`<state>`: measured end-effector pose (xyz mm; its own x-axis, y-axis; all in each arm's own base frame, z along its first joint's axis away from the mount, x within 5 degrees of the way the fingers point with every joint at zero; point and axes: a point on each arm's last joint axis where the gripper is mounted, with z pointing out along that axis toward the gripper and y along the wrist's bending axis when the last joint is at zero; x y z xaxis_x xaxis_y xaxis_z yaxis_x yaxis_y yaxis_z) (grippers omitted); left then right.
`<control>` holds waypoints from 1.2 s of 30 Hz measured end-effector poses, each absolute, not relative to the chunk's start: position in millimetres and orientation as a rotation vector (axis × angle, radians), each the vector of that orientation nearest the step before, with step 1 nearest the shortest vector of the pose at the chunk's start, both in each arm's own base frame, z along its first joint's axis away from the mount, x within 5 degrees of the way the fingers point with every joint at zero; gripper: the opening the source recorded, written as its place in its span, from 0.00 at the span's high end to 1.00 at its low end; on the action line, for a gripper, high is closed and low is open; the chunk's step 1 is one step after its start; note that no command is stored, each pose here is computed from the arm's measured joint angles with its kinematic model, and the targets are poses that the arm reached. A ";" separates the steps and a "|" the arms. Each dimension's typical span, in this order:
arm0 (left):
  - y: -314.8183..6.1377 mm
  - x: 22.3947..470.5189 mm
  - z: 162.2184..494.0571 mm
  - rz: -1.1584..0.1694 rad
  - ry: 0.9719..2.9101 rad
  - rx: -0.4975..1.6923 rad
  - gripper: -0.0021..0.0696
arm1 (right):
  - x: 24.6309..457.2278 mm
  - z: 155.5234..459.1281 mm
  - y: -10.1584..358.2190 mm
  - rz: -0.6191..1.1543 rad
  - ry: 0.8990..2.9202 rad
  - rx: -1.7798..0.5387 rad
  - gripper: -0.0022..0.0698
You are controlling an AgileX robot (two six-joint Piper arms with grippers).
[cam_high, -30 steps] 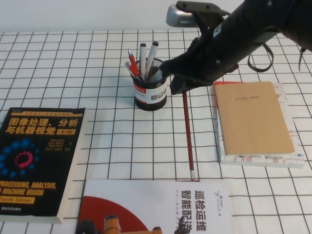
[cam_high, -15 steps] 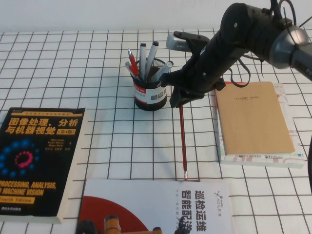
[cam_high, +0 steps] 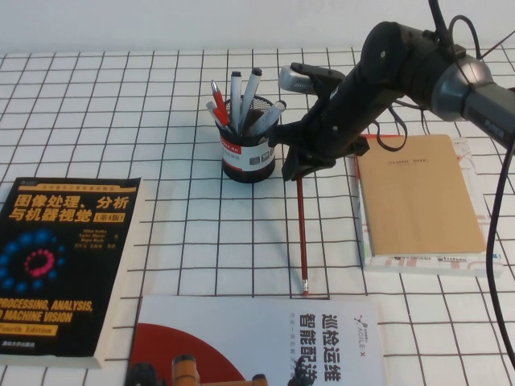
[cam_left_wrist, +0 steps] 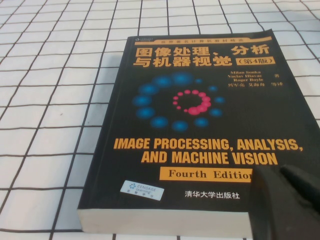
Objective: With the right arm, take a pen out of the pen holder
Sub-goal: 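Take a marker out of the pen holder and lay it on the table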
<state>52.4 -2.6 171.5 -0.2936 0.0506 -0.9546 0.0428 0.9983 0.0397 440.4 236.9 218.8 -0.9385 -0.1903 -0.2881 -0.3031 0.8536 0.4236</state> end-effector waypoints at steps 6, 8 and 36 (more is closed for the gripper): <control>-2.6 52.4 171.5 0.008 1.869 0.068 0.97 | 442.3 216.9 237.6 0.698 2.782 -0.368 0.96; -2.6 52.4 171.5 0.008 1.869 0.068 0.97 | 443.0 217.1 237.7 0.697 2.773 -0.371 0.94; -2.6 52.4 171.5 0.008 1.869 0.068 0.97 | 398.5 288.3 224.6 0.549 2.736 -0.531 0.85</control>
<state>52.4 -2.6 171.5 -0.2936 0.0506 -0.9546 0.0428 0.9983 0.0397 398.5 224.6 288.3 -0.8867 -0.2947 -0.3564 -0.4093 0.8586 0.3085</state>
